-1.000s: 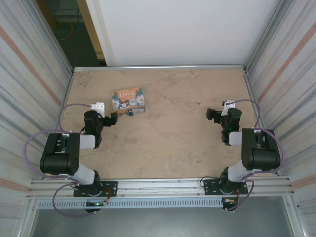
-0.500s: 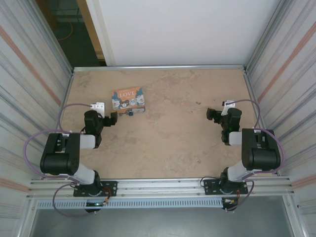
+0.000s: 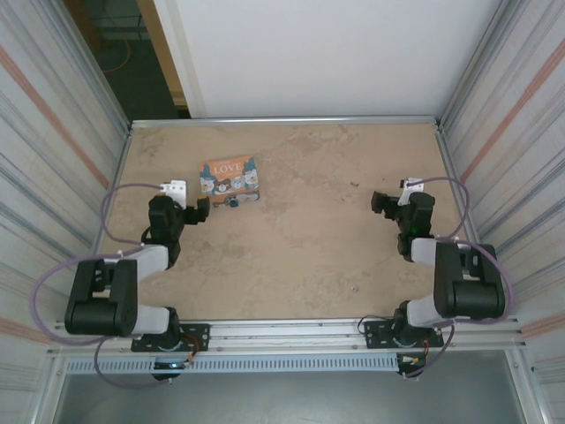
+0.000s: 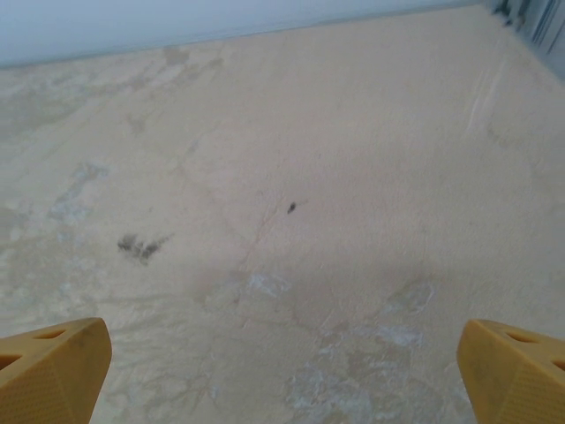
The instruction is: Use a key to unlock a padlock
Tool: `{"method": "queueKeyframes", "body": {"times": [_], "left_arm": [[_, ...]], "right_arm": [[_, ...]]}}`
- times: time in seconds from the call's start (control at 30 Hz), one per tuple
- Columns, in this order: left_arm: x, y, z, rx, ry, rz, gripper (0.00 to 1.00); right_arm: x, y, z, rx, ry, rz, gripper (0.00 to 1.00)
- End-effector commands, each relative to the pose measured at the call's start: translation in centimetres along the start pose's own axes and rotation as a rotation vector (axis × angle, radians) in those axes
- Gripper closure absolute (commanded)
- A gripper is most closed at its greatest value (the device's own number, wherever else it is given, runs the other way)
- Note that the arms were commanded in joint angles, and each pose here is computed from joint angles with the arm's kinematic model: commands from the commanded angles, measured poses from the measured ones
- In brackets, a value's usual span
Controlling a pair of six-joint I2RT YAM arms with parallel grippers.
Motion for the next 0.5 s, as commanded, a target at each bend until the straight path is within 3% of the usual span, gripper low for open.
{"method": "queueKeyframes", "body": {"times": [0.0,0.47], "left_arm": [[0.3,2.4,-1.0,-0.002,0.034,0.029,0.01],[0.6,7.8,-5.6,-0.017,0.007,-0.138,0.01]], "right_arm": [[0.3,1.2,-1.5,-0.007,-0.013,0.024,0.01],[3.2,5.1,-7.9,0.04,0.116,0.224,0.01]]}}
Point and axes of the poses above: each hand's point on the last joint's axis, 136 mm out from that joint toward the fingers, its own z axis out along the fingers, its own x axis along the line the jaws close on, y = z × x, the point moved 5 cm from there along -z, back along the fingers, and after that the axes turned 8 degrees about z, right-handed, at the moved point
